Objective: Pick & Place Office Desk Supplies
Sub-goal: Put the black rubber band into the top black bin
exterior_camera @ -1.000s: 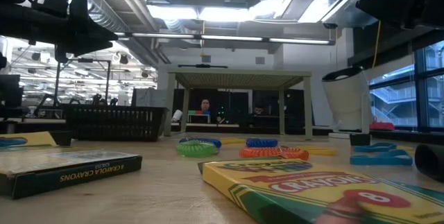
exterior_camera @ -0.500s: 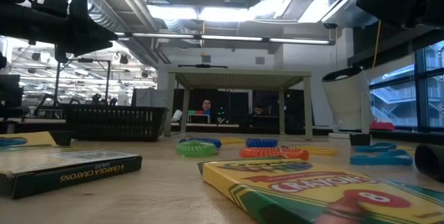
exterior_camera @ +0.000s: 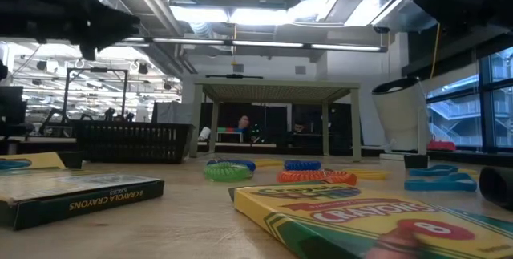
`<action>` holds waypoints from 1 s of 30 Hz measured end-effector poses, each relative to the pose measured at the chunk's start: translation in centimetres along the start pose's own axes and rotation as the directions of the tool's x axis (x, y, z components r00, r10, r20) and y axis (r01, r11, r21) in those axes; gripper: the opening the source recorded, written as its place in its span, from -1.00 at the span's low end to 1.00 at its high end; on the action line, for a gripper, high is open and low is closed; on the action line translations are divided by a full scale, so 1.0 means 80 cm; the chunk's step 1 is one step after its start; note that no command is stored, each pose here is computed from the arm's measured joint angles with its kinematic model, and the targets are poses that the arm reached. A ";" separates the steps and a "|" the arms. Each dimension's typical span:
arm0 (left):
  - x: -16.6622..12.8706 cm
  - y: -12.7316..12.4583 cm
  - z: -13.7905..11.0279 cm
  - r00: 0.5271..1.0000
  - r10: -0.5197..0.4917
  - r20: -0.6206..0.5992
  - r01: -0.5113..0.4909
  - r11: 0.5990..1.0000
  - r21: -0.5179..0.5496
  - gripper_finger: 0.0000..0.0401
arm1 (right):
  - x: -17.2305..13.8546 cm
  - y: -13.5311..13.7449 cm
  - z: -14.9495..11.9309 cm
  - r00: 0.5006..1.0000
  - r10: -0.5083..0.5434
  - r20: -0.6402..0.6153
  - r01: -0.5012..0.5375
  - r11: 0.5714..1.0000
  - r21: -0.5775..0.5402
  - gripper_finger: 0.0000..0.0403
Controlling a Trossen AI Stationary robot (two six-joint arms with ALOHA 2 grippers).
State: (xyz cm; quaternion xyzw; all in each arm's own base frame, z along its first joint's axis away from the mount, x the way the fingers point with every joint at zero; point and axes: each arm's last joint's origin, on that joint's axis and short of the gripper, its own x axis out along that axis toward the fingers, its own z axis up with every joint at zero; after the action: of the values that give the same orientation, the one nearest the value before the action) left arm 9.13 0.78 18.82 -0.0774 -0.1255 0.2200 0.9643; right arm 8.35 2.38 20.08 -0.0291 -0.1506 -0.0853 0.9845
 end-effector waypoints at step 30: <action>0.043 -0.035 -0.002 0.963 -0.252 0.100 0.254 0.967 -0.010 -0.26 | 0.028 0.013 -0.008 0.997 -0.051 -0.050 0.055 0.995 0.086 -0.11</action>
State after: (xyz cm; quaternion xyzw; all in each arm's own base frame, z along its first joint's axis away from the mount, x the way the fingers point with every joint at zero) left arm 13.28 -0.21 19.97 -0.0606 -0.1841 0.0972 0.9762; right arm 10.80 2.97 20.10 0.0201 -0.1316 -0.1052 0.9855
